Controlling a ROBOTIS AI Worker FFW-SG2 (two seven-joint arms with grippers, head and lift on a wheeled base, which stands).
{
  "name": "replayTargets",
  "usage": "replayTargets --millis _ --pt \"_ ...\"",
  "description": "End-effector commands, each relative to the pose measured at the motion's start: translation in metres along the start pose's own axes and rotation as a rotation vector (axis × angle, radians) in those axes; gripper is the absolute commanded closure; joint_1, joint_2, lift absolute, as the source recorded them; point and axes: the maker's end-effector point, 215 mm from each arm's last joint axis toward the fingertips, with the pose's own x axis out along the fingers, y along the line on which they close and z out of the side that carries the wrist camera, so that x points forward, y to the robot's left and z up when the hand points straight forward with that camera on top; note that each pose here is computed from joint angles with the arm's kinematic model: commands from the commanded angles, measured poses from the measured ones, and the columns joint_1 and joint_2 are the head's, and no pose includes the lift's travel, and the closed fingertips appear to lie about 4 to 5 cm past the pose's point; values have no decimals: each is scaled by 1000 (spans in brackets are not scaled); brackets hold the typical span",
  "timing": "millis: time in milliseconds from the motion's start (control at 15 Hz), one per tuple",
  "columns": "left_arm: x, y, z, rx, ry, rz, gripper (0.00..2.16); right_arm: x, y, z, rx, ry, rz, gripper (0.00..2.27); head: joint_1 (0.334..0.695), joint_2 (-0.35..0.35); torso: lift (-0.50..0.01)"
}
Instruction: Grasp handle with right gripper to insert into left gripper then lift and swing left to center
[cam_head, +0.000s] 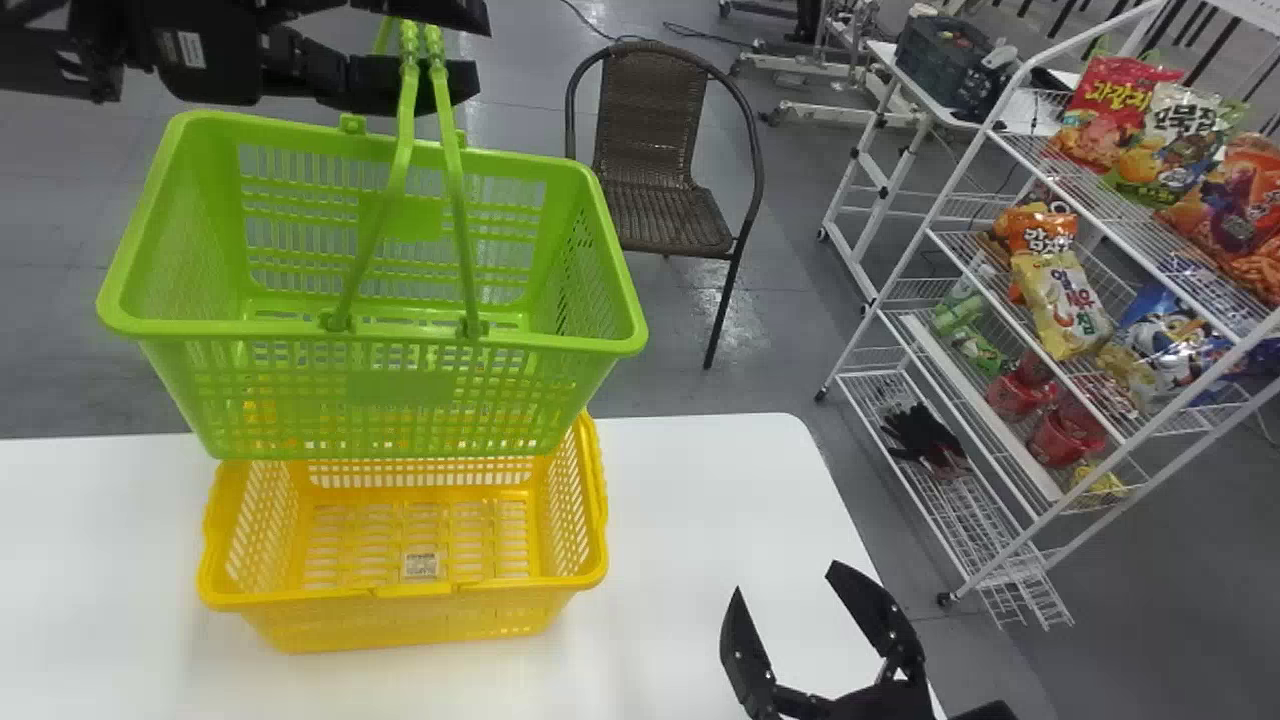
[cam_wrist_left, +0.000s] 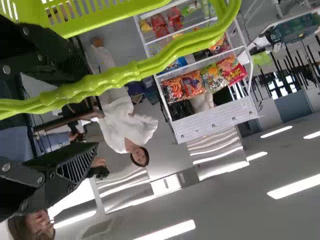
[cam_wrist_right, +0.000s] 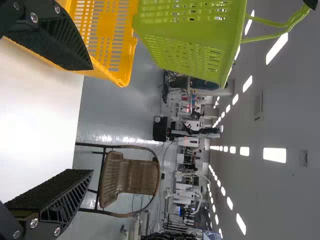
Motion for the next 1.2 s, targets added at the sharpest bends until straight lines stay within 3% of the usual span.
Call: replayTargets --millis 0,133,333,667,1133 --pt "0 -4 1 -5 2 -10 1413 0 1 0 0 -1 1 83 695 -288 0" --pt "-1 -4 2 -4 3 -5 2020 -1 2 -2 1 1 2 83 695 -287 0" --pt "-5 -4 5 3 2 12 2132 -1 2 -1 5 -4 1 83 695 -285 0" --pt "-14 -4 9 12 -7 28 2132 -2 1 -1 4 -5 0 83 693 -278 0" --pt "-88 11 28 21 -86 115 2132 -3 1 -2 3 -6 -1 83 695 -221 0"
